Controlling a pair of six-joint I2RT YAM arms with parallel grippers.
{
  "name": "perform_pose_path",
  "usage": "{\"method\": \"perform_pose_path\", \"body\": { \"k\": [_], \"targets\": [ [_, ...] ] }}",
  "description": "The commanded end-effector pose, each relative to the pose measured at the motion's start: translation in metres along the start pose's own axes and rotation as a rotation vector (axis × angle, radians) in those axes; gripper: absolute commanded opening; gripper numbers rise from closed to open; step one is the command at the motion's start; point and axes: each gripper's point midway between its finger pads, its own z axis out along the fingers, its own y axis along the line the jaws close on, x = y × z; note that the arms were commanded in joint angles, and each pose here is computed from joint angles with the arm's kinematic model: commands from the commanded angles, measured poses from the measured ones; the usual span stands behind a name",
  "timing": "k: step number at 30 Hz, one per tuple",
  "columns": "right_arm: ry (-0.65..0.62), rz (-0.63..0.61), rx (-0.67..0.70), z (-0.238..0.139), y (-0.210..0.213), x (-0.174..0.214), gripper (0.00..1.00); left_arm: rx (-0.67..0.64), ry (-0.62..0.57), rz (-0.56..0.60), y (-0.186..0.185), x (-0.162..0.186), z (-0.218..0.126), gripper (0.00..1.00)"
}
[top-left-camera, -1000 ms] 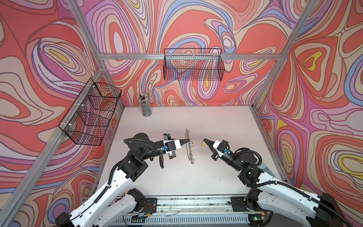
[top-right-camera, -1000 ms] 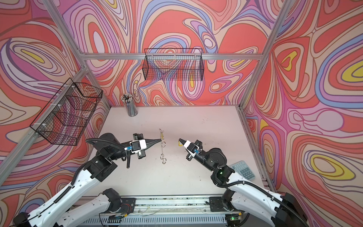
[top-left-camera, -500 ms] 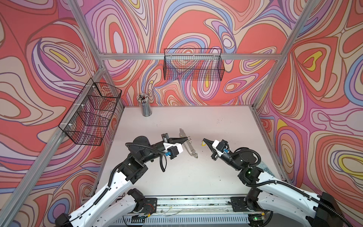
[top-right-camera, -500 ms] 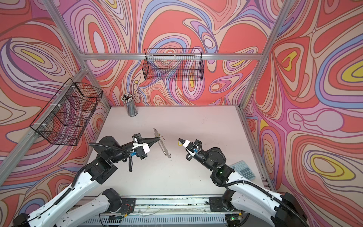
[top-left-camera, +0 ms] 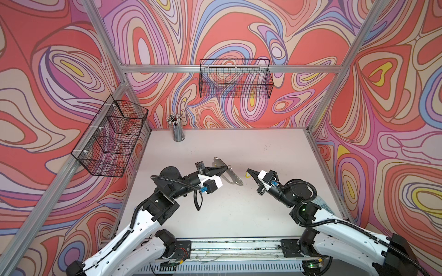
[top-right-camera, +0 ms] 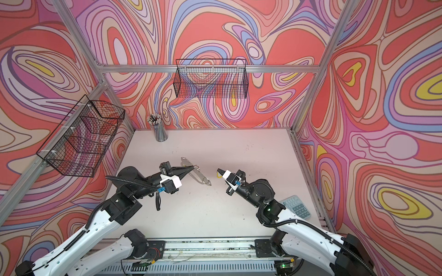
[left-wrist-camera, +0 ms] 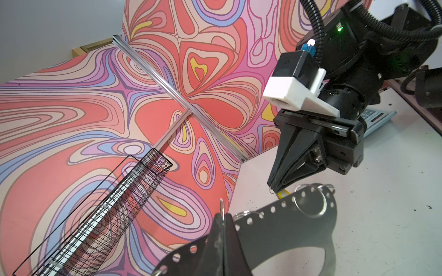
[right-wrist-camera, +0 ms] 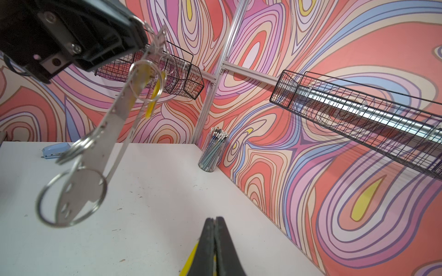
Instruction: Put the keys on the keyring
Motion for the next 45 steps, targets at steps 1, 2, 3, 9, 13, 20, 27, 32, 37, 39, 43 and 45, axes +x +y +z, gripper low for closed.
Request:
{"method": "perform_pose_path", "body": {
  "k": [1, 2, 3, 9, 13, 20, 27, 32, 37, 39, 43, 45],
  "targets": [
    [-0.028, -0.011, -0.005, 0.002, -0.001, -0.012, 0.0, -0.025, -0.042, 0.05, 0.004, -0.011, -0.002, 0.0],
    [-0.029, -0.011, -0.004, 0.002, -0.002, -0.013, 0.0, -0.027, -0.042, 0.05, 0.004, -0.011, -0.002, 0.0],
    [-0.027, -0.011, -0.006, 0.002, -0.001, -0.012, 0.0, -0.028, -0.043, 0.054, 0.004, -0.012, -0.002, 0.0],
    [-0.027, -0.011, -0.003, 0.001, -0.001, -0.012, 0.0, -0.029, -0.039, 0.057, 0.004, -0.011, -0.002, 0.0],
    [-0.029, -0.011, -0.002, 0.001, -0.002, -0.013, 0.0, -0.026, -0.037, 0.046, 0.003, -0.01, -0.001, 0.0],
    [-0.037, -0.011, -0.005, 0.001, -0.002, -0.015, 0.0, -0.028, -0.04, 0.046, 0.0, -0.008, -0.002, 0.0],
    [-0.042, -0.012, -0.008, 0.001, -0.001, -0.016, 0.0, -0.019, -0.025, 0.016, -0.001, -0.005, -0.002, 0.0],
    [-0.096, -0.02, -0.037, 0.0, 0.001, -0.033, 0.0, 0.037, 0.014, -0.11, -0.012, 0.006, 0.002, 0.0],
    [-0.159, 0.001, -0.141, 0.005, 0.01, -0.061, 0.0, 0.066, 0.065, -0.233, -0.025, 0.021, 0.002, 0.0],
    [-0.166, 0.02, -0.178, 0.008, 0.013, -0.069, 0.0, 0.064, 0.075, -0.261, -0.027, 0.023, 0.001, 0.0],
    [-0.197, 0.026, -0.287, 0.014, 0.026, -0.081, 0.0, 0.08, 0.097, -0.284, -0.034, 0.028, -0.002, 0.0],
    [-0.205, 0.03, -0.308, 0.017, 0.029, -0.082, 0.0, 0.076, 0.104, -0.284, -0.035, 0.03, -0.004, 0.0]
  ]
}}
